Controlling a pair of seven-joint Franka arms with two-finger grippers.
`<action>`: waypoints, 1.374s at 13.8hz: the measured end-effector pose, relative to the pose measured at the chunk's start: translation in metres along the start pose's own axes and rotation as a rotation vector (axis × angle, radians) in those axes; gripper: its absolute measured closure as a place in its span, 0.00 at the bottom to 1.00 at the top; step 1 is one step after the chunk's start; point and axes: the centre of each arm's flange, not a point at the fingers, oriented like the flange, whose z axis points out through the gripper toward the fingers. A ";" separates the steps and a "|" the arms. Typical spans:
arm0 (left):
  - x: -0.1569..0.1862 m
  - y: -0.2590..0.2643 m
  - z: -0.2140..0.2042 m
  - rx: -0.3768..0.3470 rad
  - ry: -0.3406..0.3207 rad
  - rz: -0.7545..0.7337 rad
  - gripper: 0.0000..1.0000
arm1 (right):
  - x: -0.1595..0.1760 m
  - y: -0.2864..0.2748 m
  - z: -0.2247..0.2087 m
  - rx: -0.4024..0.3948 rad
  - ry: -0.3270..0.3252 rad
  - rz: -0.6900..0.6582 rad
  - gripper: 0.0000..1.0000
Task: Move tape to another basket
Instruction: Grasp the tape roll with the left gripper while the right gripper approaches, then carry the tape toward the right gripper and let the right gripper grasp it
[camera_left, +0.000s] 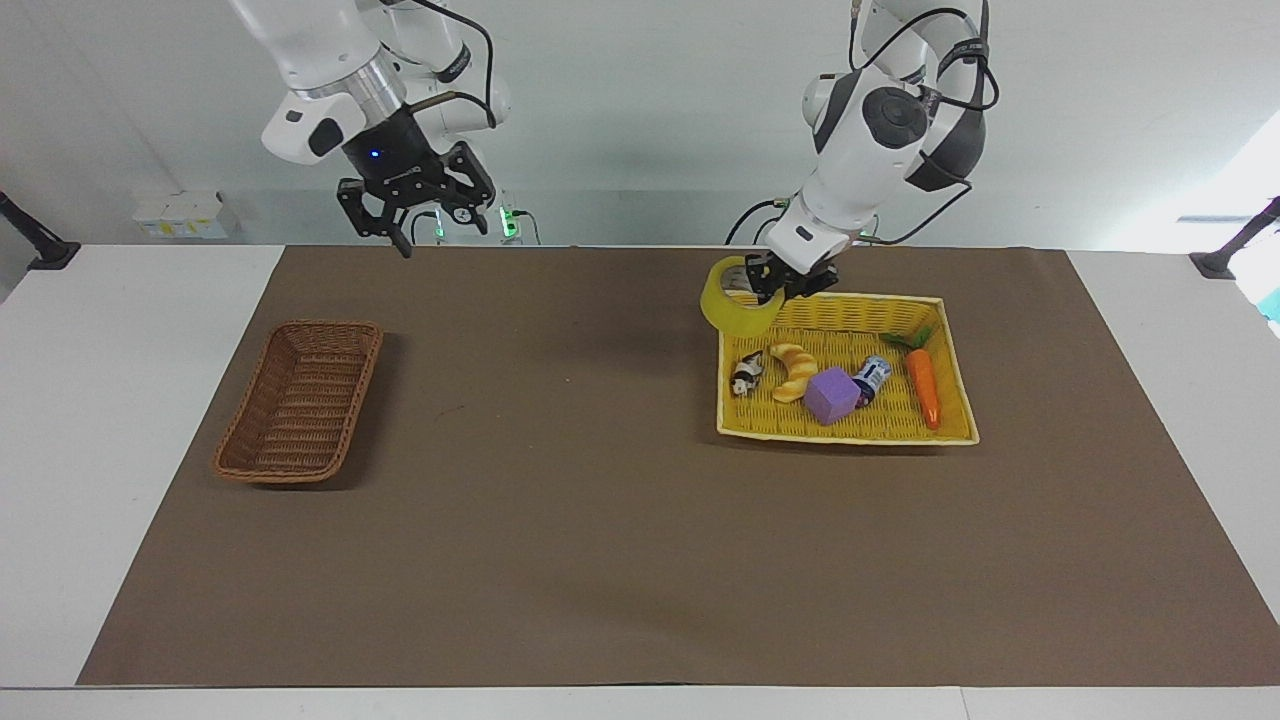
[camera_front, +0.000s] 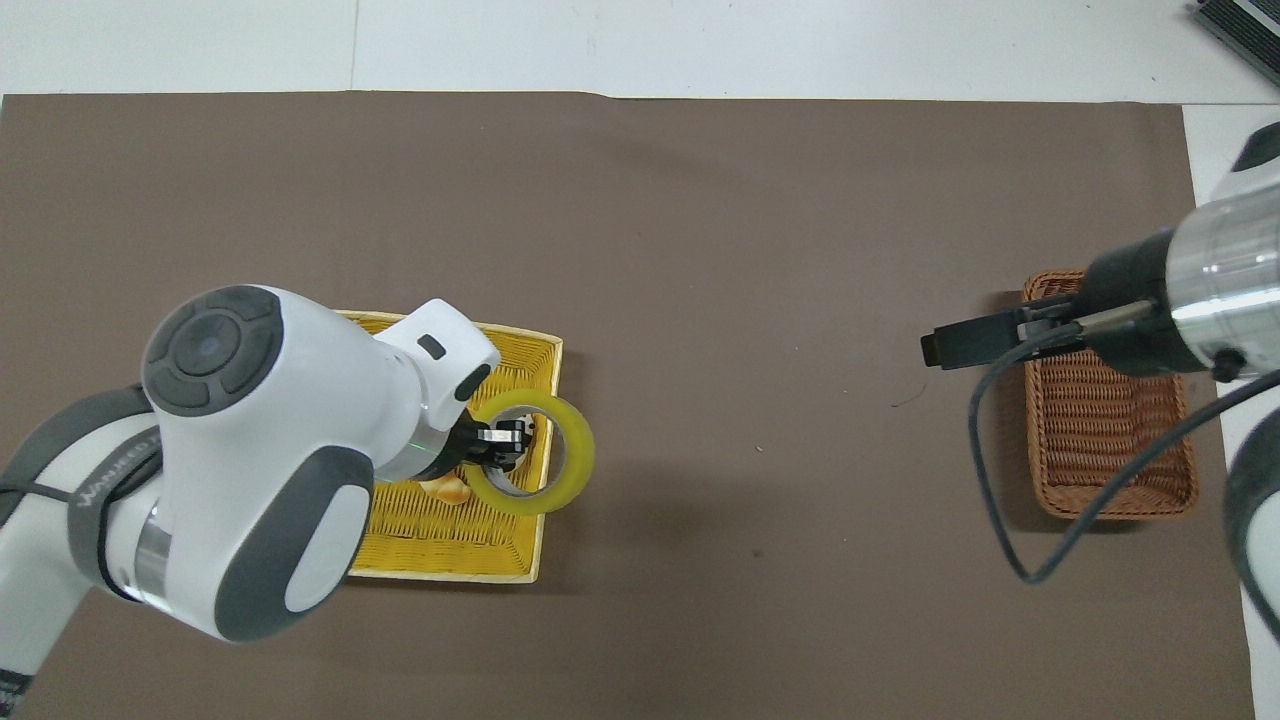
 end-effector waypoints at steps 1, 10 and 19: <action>-0.010 0.020 -0.002 -0.007 0.003 -0.013 0.78 | 0.000 -0.011 0.011 0.039 -0.016 -0.010 0.00; -0.048 0.112 -0.019 -0.309 0.064 -0.018 0.78 | -0.016 -0.050 0.082 0.202 -0.159 -0.020 0.00; -0.054 0.138 -0.032 -0.460 0.154 -0.039 0.78 | -0.029 -0.044 0.093 0.274 -0.176 -0.007 0.05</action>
